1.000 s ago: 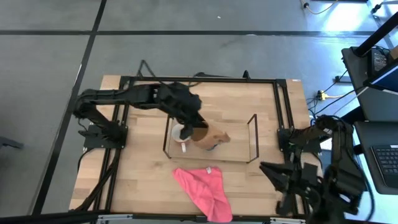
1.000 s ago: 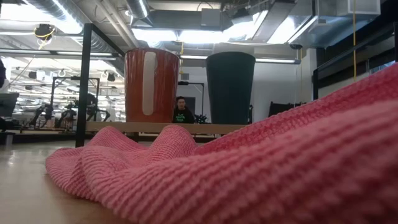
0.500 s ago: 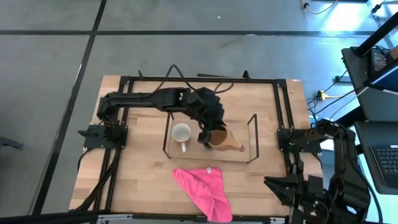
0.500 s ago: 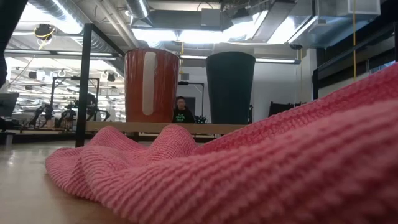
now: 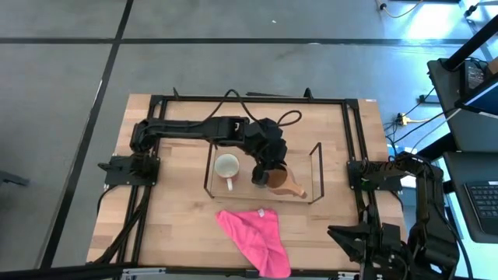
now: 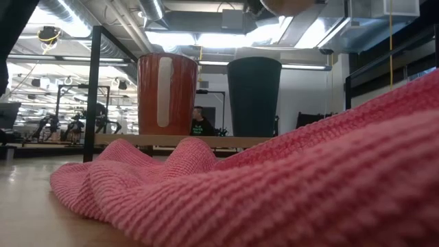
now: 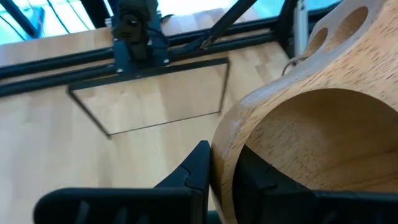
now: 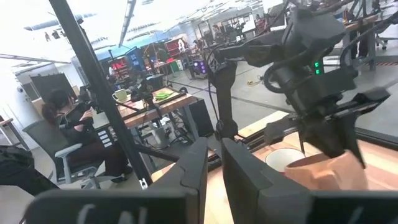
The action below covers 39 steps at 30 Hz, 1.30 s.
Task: Stack small to large cups/mugs on shelf
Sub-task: Move wooden mug from the bottom to the top
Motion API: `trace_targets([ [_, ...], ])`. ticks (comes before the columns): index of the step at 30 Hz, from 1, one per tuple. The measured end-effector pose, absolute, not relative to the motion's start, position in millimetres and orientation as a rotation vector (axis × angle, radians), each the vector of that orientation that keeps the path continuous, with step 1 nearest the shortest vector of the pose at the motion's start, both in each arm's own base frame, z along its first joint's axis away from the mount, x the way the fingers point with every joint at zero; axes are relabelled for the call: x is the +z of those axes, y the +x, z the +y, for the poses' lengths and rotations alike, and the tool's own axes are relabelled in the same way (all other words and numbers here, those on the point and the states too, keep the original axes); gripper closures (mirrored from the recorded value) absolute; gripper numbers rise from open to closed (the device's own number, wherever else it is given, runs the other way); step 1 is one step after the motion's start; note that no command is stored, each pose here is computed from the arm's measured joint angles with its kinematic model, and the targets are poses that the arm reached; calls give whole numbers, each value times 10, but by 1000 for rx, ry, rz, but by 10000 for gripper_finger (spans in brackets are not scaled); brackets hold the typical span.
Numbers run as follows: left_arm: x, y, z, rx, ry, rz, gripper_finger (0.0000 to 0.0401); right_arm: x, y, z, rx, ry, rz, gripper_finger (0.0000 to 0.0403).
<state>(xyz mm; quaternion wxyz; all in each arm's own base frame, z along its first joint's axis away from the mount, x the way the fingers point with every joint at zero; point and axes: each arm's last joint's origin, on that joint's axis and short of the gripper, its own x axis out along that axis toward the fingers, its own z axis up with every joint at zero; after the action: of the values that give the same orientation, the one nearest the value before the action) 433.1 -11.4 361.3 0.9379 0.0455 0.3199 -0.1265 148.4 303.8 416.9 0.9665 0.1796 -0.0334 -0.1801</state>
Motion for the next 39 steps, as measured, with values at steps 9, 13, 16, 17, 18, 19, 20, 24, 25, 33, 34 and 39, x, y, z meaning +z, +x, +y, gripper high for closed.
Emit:
trace_targets([
  [9, 3602, 4296, -391, -234, -103, 707, 369, 4157, 1522, 2995, -380, 327, -63, 353],
  [13, 3529, 4221, -511, -140, -94, 807, 369, 4155, 1570, 2966, -397, 321, -65, 353],
  [16, 3488, 4172, -544, -120, -105, 871, 369, 4155, 1612, 2943, -411, 320, -67, 353],
  [17, 3485, 4168, -555, -119, -115, 876, 369, 4155, 1623, 2937, -415, 319, -68, 353],
  [18, 3486, 4166, -567, -116, -129, 877, 369, 4153, 1627, 2932, -417, 315, -67, 353],
  [19, 3487, 4161, -577, -118, -147, 881, 369, 4151, 1626, 2928, -417, 308, -66, 353],
  [20, 3482, 4151, -594, -121, -166, 893, 369, 4150, 1624, 2926, -417, 303, -65, 353],
  [24, 3444, 4097, -651, -87, -166, 952, 369, 4147, 1621, 2921, -417, 292, -62, 353],
  [25, 3437, 4086, -663, -67, -153, 961, 369, 4146, 1621, 2920, -417, 291, -62, 353],
  [33, 3377, 3955, -849, -14, -130, 1068, 369, 4144, 1619, 2915, -417, 284, -61, 353],
  [34, 3372, 3940, -877, -10, -122, 1077, 369, 4143, 1619, 2914, -417, 283, -60, 353],
  [39, 3368, 3913, -951, 8, -157, 1088, 369, 4139, 1620, 2905, -419, 271, -57, 353],
])
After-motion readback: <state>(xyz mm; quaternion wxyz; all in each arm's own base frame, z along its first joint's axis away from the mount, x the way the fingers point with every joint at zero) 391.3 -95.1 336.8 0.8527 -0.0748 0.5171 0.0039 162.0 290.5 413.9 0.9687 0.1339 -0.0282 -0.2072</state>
